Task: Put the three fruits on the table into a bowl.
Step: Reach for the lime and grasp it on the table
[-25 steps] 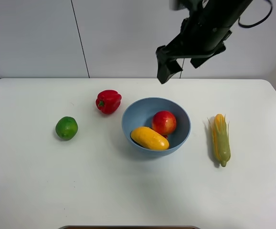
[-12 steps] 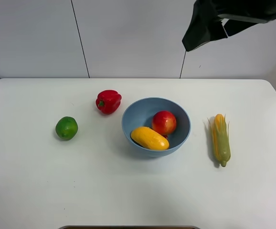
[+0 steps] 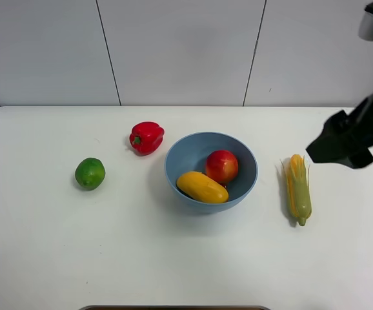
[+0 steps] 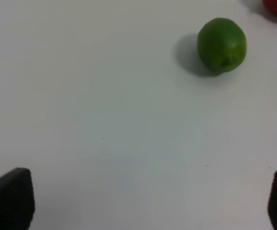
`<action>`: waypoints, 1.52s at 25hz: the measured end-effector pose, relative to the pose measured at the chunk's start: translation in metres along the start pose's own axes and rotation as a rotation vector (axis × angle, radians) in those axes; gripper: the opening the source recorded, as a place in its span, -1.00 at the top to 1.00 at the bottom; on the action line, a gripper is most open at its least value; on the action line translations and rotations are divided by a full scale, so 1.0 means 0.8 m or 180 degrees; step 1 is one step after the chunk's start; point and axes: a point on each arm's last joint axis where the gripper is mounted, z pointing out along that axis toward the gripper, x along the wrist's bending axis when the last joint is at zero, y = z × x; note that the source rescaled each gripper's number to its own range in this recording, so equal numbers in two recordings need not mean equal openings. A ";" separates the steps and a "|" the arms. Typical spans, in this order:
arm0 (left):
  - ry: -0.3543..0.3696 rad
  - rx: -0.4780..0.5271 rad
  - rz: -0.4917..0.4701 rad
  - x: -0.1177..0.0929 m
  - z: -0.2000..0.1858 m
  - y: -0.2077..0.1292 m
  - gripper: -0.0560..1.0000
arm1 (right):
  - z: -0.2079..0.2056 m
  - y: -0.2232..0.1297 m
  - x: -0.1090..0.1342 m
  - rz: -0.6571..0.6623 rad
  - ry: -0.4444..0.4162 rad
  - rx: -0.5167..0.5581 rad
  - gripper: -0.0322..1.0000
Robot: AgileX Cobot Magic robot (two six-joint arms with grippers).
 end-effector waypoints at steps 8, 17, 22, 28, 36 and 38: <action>0.0000 0.0000 0.0000 0.000 0.000 0.000 -1.00 | -0.035 -0.093 -0.028 0.0719 -0.0437 -0.0383 -0.58; 0.0000 0.0000 0.0000 0.000 0.000 0.000 -1.00 | -0.036 -0.192 -0.009 0.1253 -0.1019 -0.1124 -0.58; 0.0000 0.0000 0.0000 0.000 0.000 0.000 -1.00 | -0.024 -0.223 0.004 0.1324 -0.1171 -0.1396 -0.58; 0.0000 0.0000 0.0000 0.000 0.000 0.000 -1.00 | -0.029 -0.236 0.012 0.1282 -0.1239 -0.1702 -0.58; 0.0000 0.0000 0.0000 0.000 0.000 0.000 -1.00 | -0.031 -0.241 0.015 0.1272 -0.1258 -0.1783 -0.58; 0.0000 0.0000 0.0000 0.000 0.000 0.000 -1.00 | -0.031 -0.241 0.015 0.1272 -0.1258 -0.1783 -0.58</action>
